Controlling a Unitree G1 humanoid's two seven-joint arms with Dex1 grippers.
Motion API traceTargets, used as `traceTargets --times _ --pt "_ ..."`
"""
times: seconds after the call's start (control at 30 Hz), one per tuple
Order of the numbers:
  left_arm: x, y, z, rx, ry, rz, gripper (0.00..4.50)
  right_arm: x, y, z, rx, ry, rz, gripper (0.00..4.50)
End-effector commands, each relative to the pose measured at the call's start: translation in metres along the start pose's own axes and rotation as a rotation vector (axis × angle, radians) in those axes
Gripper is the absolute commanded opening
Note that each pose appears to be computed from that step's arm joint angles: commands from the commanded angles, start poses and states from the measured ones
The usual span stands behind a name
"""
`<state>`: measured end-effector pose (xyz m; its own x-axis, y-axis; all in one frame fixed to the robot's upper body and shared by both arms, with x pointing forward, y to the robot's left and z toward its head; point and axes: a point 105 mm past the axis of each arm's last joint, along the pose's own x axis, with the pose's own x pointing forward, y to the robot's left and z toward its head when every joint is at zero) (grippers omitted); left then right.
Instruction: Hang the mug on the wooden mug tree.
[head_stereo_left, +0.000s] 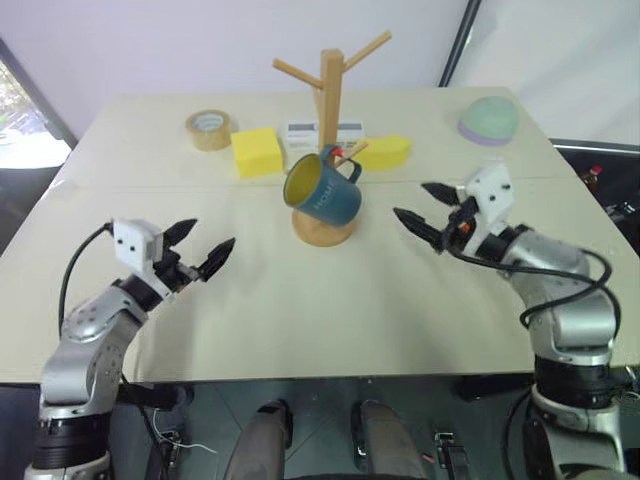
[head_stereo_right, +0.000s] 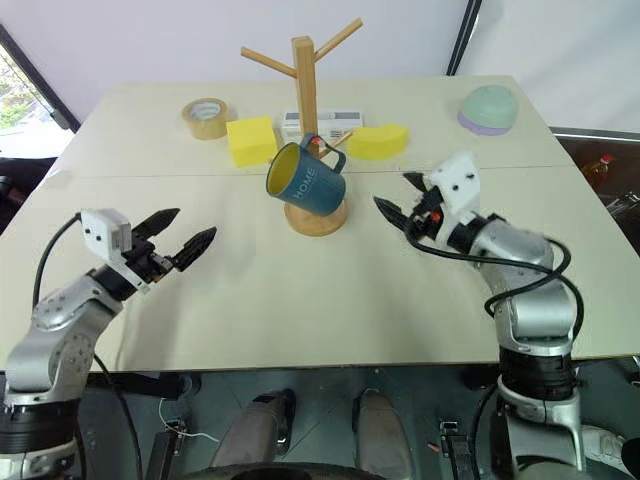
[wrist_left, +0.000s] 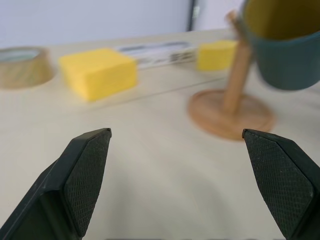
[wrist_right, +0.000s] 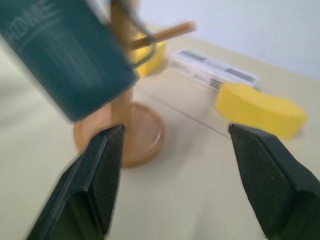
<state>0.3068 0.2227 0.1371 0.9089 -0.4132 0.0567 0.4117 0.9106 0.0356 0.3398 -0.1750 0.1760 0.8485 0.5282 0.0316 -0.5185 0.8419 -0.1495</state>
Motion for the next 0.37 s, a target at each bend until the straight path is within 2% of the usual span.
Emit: traceTargets --times 0.03,0.13,0.37 --pt "-0.008 0.019 -0.007 0.045 -0.006 0.135 4.50 -0.003 -0.011 -0.021 0.025 -0.058 -0.115 3.41" --pt "-0.015 0.026 -0.020 0.066 0.024 0.200 4.50 -0.004 -0.012 -0.042 0.081 -0.064 -0.159 3.41" --pt "-0.021 0.033 -0.029 0.031 0.030 0.246 4.50 0.000 -0.015 -0.048 0.109 -0.092 -0.178 3.41"
